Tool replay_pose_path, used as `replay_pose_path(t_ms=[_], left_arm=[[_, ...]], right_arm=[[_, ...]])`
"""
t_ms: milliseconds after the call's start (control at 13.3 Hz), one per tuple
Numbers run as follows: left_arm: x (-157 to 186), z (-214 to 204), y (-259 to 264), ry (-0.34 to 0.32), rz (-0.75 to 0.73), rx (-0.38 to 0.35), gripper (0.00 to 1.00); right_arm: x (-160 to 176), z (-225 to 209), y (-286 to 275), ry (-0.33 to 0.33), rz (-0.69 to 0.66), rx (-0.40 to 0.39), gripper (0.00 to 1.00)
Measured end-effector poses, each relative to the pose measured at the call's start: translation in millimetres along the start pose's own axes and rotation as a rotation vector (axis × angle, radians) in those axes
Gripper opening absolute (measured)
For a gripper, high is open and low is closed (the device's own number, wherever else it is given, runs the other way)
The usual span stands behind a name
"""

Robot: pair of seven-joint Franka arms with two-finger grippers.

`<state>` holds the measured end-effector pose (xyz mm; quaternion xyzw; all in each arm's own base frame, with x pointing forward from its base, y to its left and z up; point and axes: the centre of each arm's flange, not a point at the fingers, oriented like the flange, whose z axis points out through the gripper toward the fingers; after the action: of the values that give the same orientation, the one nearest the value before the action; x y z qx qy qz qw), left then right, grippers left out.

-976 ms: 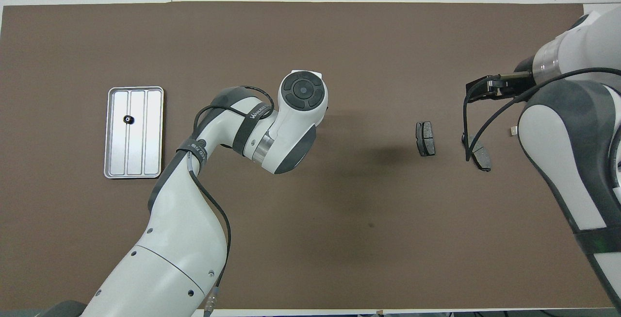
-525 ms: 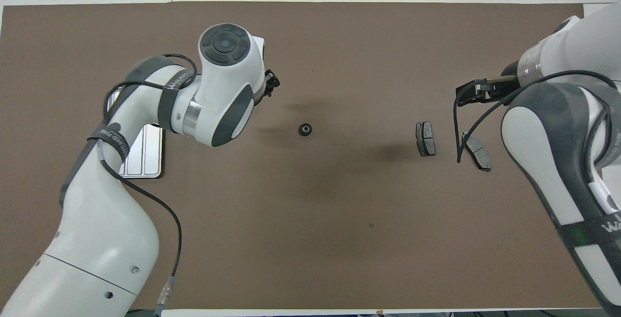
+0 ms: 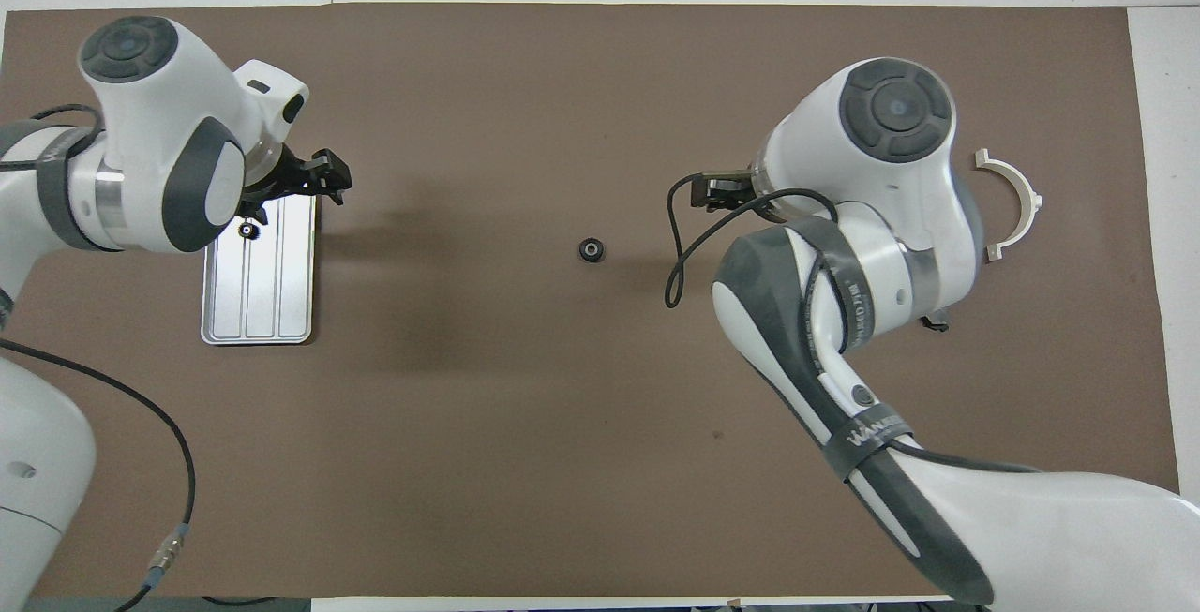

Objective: Place bearing gear from tray to pile

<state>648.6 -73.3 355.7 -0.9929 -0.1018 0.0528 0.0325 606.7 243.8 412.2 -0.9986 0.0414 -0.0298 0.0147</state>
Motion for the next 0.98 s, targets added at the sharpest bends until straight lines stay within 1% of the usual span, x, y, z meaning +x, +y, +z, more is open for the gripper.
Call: replay_pose_path(t_ms=[75,150,300,375,450,525,601,676,751,826,976], left_arm=[[4,1,-16,0.008,0.025,-0.006,1.00],[7,5,-27,0.021,0.054,-0.012,0.91],[10,19,-46,0.053,0.084,-0.022,0.90],[11,27,-55,0.067,0.094,-0.026,0.88],[10,33,-61,0.075,0.107,-0.028,0.84],[10,36,-65,0.077,0.117,-0.028,0.80],[9,37,-66,0.077,0.125,-0.028,0.80],[8,37,-66,0.076,0.130,-0.028,0.80],[6,38,-66,0.076,0.141,-0.028,0.72],[4,40,-68,0.082,0.150,-0.029,0.71],[1,49,-77,0.098,0.150,-0.032,0.70]], right_arm=[[-2,13,-22,-0.007,-0.002,-0.003,0.99],[-4,30,-42,-0.018,-0.013,-0.010,1.00],[-5,63,-84,-0.027,-0.041,-0.015,1.00],[-5,75,-101,-0.026,-0.045,-0.015,1.00],[-5,84,-116,-0.026,-0.055,-0.013,1.00],[-7,90,-128,-0.027,-0.068,-0.008,1.00],[-10,92,-138,-0.028,-0.078,0.000,0.99],[-12,91,-146,-0.027,-0.086,0.010,1.00],[-13,90,-151,-0.026,-0.091,0.017,1.00],[-13,88,-152,-0.023,-0.092,0.021,0.99],[-12,88,-151,-0.022,-0.090,0.022,1.00]])
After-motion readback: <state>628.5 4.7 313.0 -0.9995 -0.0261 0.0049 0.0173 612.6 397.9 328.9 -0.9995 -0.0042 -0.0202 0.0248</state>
